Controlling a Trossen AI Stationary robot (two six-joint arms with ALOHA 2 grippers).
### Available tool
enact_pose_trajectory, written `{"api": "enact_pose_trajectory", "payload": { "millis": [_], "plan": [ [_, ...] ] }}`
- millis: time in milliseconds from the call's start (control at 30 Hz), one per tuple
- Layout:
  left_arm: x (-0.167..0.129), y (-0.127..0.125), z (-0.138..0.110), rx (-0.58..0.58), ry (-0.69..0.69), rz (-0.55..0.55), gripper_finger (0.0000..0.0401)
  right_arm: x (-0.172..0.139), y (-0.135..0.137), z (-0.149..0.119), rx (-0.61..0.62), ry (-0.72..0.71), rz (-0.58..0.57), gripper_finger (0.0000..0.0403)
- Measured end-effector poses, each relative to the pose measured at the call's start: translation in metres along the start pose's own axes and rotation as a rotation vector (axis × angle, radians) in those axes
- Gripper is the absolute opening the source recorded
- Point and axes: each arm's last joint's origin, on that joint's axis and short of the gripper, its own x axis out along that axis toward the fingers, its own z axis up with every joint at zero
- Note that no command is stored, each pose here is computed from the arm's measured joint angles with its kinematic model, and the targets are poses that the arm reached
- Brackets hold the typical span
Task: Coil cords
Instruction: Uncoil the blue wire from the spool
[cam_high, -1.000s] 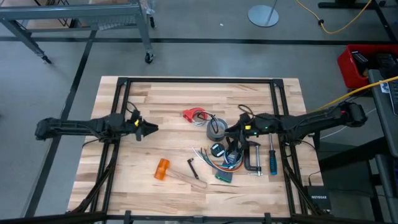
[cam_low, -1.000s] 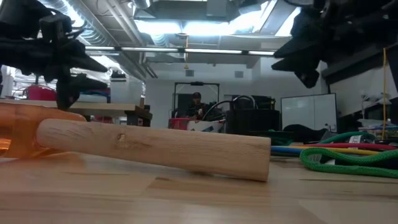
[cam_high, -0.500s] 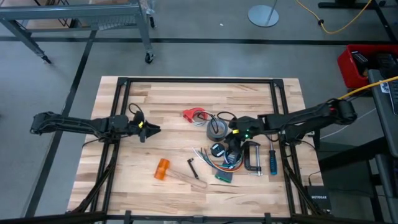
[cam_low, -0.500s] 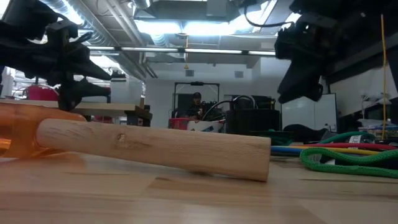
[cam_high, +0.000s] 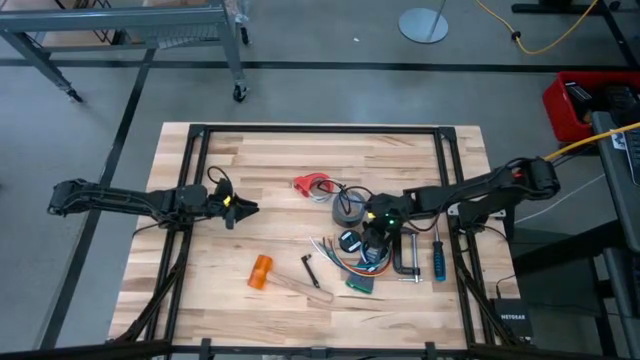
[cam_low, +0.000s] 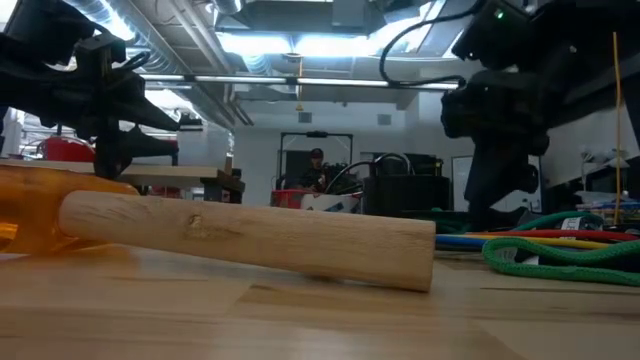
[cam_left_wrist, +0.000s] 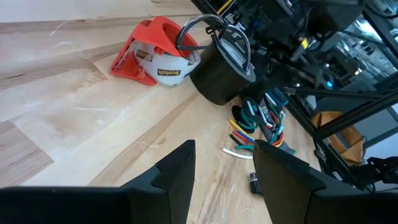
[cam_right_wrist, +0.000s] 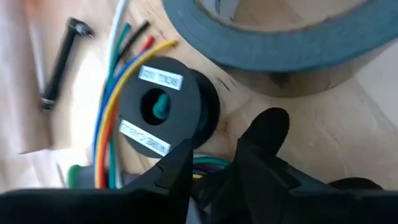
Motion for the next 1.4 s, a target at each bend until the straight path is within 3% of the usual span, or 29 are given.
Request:
{"api": "enact_pose_trajectory", "payload": {
  "millis": [267,967,1400],
  "plan": [
    [0.0,0.0,0.0,0.014,0.001,0.001,0.0155,0.014,0.003,0.003,0.014,0.02,0.084,0.0129],
    [0.0,0.0,0.0,0.014,0.003,0.003,0.0155,0.015,0.004,0.003,0.013,0.031,0.108,0.0129],
    [0.0,0.0,0.0,0.014,0.003,0.004,0.0155,0.034,0.005,0.006,0.007,0.018,0.161,0.0129]
  ]
}}
